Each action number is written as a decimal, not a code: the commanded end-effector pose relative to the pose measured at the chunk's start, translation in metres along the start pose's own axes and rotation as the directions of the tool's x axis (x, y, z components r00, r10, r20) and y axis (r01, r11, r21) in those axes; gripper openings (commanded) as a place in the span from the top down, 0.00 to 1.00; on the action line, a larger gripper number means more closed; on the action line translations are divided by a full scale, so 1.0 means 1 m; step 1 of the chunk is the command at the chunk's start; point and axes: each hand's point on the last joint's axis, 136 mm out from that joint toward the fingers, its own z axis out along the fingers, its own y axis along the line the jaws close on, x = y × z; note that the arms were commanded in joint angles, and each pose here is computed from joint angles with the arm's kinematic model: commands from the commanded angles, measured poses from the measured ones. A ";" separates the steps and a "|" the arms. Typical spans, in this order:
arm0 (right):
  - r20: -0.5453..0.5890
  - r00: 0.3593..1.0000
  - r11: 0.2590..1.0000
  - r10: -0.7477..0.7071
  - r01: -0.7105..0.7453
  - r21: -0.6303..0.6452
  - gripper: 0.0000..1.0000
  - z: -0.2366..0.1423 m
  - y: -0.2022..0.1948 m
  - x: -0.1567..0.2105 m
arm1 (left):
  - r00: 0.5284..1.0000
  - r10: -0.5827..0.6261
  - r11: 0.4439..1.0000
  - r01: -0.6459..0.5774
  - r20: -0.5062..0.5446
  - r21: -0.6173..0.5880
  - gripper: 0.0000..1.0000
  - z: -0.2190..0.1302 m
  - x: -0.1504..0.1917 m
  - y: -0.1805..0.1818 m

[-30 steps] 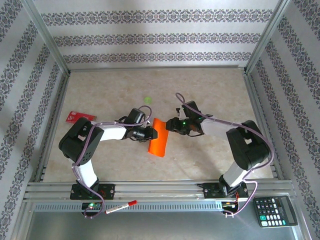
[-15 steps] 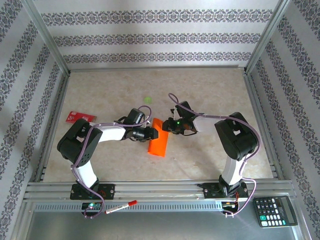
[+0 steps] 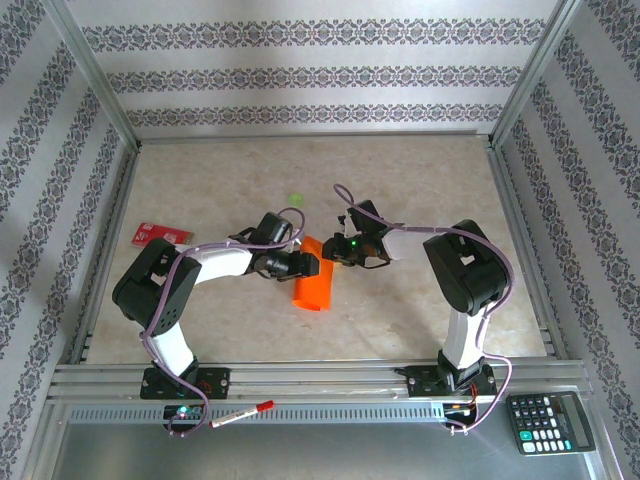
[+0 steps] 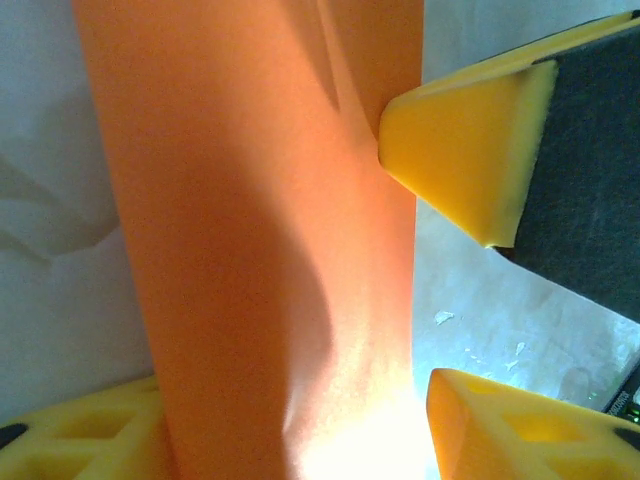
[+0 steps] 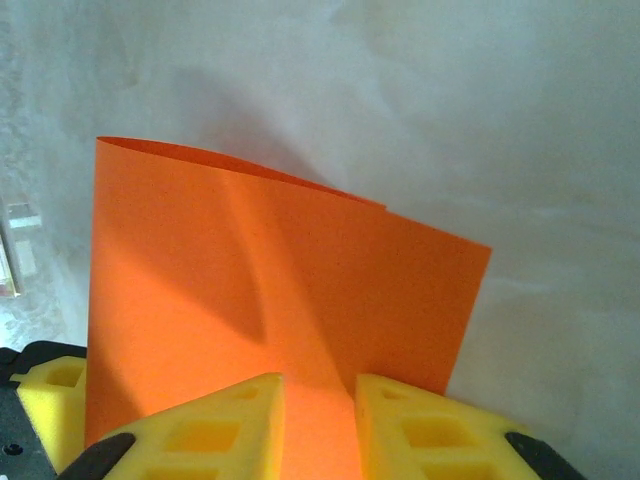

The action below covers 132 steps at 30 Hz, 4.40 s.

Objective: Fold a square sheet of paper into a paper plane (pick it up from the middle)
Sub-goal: Hold the square sheet of paper at the center of the table.

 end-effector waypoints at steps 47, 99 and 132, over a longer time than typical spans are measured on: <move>0.015 0.999 0.998 -0.038 0.039 -0.056 0.67 -0.029 -0.003 0.007 | 0.994 -0.108 0.988 0.107 -0.001 -0.108 0.74 0.020 0.007 0.031; -0.136 0.990 0.999 0.027 -0.029 -0.014 0.84 -0.001 0.014 0.113 | 0.989 -0.144 0.988 0.142 0.021 0.060 0.80 0.013 0.013 0.008; -0.122 0.991 0.999 0.047 -0.047 0.004 0.87 0.004 0.007 0.125 | 1.000 -0.014 0.982 0.016 0.014 -0.189 0.62 -0.006 0.012 0.018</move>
